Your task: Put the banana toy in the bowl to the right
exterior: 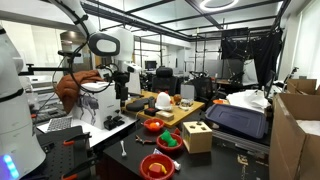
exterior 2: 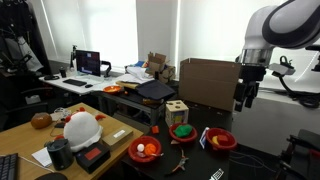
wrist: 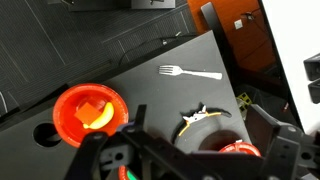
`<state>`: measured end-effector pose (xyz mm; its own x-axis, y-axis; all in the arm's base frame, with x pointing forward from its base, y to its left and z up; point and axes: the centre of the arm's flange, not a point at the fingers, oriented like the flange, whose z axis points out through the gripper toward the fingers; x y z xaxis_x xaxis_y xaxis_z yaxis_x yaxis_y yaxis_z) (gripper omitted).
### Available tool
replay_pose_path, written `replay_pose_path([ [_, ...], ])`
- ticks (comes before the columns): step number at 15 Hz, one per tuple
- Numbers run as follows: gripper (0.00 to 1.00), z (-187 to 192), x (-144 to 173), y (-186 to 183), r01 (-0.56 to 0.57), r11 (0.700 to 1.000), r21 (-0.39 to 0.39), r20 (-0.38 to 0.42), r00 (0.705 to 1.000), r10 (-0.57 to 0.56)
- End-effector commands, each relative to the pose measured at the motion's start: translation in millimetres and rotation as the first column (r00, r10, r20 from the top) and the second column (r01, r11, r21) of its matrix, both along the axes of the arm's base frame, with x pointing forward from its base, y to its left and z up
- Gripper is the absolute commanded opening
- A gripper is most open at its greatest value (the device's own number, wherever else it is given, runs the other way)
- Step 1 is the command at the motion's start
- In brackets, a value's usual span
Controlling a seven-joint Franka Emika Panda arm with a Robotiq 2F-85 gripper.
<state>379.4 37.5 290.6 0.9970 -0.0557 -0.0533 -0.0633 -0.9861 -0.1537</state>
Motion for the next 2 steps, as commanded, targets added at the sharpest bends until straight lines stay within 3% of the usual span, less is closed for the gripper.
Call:
replay_pose_path([
  [1,1.0,0.0,0.0,0.0,0.0,1.0,0.0,0.0,1.0,0.0],
  [2,1.0,0.0,0.0,0.0,0.0,1.0,0.0,0.0,1.0,0.0],
])
